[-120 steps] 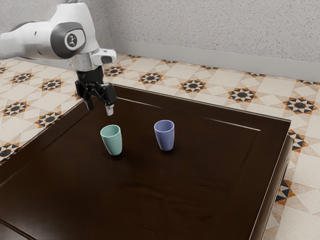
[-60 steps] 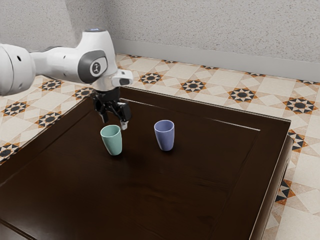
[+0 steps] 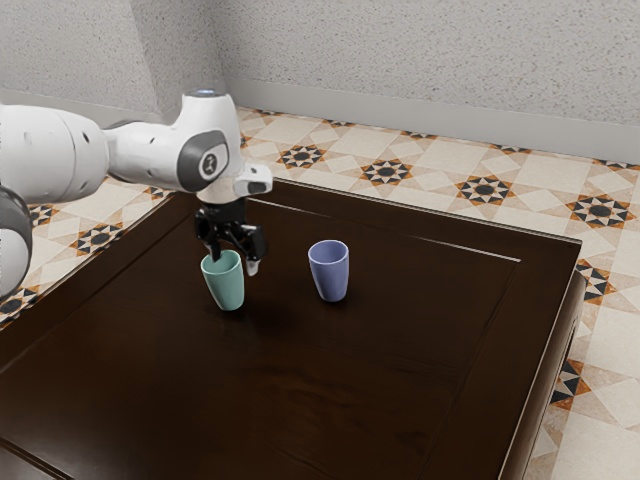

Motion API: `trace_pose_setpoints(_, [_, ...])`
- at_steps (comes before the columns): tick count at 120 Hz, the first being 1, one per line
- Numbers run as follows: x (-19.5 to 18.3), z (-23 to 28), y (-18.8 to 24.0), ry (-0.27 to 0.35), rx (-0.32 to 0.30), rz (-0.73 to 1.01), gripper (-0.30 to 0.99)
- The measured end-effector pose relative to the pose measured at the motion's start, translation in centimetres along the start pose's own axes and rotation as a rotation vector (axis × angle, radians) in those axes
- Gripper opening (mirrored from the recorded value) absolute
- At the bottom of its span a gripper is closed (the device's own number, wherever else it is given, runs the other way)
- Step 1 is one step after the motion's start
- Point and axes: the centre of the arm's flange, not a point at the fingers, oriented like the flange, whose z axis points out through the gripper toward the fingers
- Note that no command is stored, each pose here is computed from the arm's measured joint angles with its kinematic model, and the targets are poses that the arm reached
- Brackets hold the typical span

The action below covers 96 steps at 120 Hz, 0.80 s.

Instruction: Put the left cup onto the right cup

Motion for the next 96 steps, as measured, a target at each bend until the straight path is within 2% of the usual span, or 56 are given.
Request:
trace_pose_setpoints(54, [2.1, 2.0, -1.7, 0.002, 0.033, -0.009, 0.68])
trace_pose_setpoints(76, [2.4, 2.6, -1.7, 0.003, 0.035, -0.006, 0.41])
trace_pose_setpoints(96, [2.6, 3.7, -1.7, 0.002, 0.037, -0.005, 0.34])
